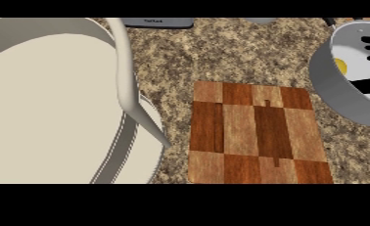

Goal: Pick the lemon from the cutting board and place it in the pot

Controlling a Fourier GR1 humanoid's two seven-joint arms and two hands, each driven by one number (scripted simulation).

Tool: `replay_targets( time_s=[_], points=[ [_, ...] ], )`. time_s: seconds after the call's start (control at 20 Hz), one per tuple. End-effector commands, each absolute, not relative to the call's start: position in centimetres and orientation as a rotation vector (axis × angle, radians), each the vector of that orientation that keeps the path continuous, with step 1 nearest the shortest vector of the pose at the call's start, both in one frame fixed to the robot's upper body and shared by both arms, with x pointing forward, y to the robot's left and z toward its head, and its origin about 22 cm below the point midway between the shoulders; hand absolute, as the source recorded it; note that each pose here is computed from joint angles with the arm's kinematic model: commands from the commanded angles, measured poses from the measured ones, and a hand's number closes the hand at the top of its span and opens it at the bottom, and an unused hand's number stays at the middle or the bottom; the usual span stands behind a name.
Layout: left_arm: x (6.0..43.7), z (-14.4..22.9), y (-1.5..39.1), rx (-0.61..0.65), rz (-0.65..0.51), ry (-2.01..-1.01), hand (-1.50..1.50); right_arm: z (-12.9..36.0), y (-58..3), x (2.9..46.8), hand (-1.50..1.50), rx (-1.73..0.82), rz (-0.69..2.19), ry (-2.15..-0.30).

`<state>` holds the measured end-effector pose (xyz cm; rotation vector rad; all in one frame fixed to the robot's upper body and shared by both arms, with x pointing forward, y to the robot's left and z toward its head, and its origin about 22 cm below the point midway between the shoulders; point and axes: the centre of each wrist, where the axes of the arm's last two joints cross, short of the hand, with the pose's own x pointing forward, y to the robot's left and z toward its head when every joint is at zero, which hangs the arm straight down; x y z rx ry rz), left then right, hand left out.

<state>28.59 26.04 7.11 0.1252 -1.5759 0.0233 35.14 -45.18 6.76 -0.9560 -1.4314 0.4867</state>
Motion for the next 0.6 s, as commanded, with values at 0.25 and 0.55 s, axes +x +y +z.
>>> replay_targets(
  time_s=[0.25, 0.55],
  points=[
    [28.7, 8.5, 27.4, 0.165, 0.054, -1.626, 0.0, 7.4, -46.2, 36.0, -1.5, -0.615, 0.142, -1.71],
    [28.7, 8.0, 27.8, 0.166, 0.043, -1.628, 0.0, 9.1, -51.2, 32.9, -1.5, -0.534, -0.036, -1.742]
  ],
)
